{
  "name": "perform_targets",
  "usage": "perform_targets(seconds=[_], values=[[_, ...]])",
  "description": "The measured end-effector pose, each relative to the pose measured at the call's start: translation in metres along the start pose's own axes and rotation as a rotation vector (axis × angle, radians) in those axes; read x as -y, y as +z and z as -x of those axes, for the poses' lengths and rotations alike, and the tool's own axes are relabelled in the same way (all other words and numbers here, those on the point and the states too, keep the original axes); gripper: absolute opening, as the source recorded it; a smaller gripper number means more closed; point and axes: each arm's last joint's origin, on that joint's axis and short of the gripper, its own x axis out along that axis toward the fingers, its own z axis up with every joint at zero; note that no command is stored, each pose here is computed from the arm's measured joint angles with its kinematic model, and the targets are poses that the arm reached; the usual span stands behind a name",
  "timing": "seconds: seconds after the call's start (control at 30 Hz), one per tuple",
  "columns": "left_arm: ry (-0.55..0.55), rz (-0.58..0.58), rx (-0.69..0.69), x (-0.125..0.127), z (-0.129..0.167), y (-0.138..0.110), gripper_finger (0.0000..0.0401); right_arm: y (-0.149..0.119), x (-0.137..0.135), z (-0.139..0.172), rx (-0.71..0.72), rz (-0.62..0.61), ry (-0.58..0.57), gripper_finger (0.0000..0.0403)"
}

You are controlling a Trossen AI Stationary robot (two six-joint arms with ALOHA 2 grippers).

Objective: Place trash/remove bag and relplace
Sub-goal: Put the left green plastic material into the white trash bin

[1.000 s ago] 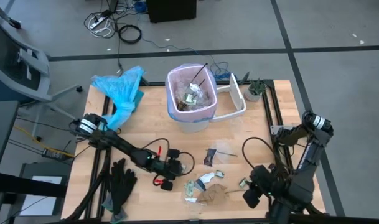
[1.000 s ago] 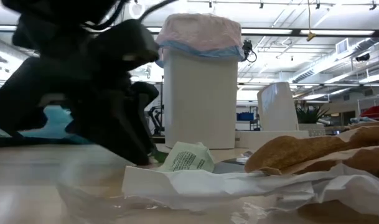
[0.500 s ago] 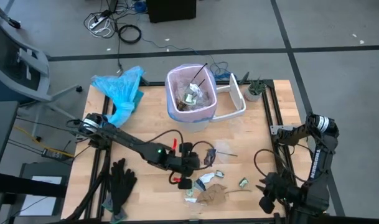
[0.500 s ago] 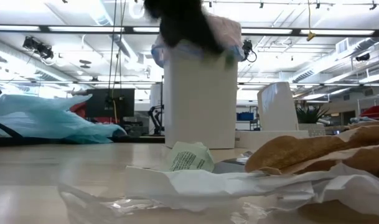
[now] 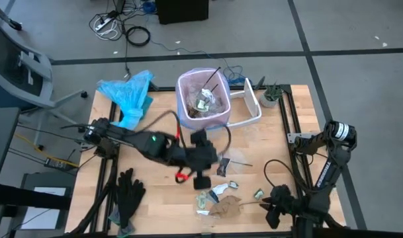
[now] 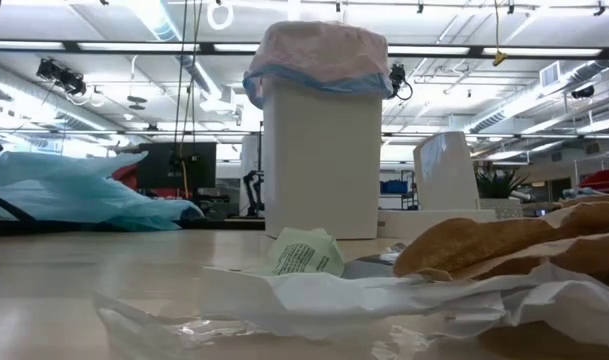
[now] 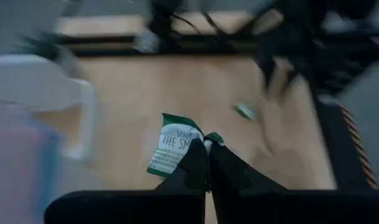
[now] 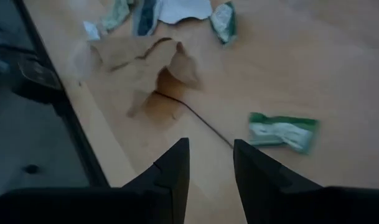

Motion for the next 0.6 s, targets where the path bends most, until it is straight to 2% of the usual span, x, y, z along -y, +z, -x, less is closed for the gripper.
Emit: perform_targets(seconds=[0.2, 0.33, 0.43, 0.53, 0.6], values=[[0.185, -0.014, 0.067, -0.044, 0.016, 0.026, 0.0012, 0.003, 0.005, -0.031, 0.026, -0.074, 0.108, 0.0111], [0.392, -0.045, 0.096, -0.079, 0.016, 0.037, 0.0012, 0.014, 0.004, -0.046, 0.049, -0.063, 0.123, 0.0111], [0.524, -0.019, 0.08, -0.104, 0.013, 0.038, 0.0014, 0.021, 0.001, -0.053, 0.066, -0.058, 0.116, 0.0111], [0.566, 0.051, 0.061, -0.124, 0.01, 0.036, 0.0026, 0.026, -0.002, -0.058, 0.06, -0.079, 0.123, 0.0112], [0.545, 0.09, 0.032, -0.135, 0.008, 0.033, 0.0043, 0.028, -0.004, -0.059, 0.043, -0.094, 0.13, 0.0112]])
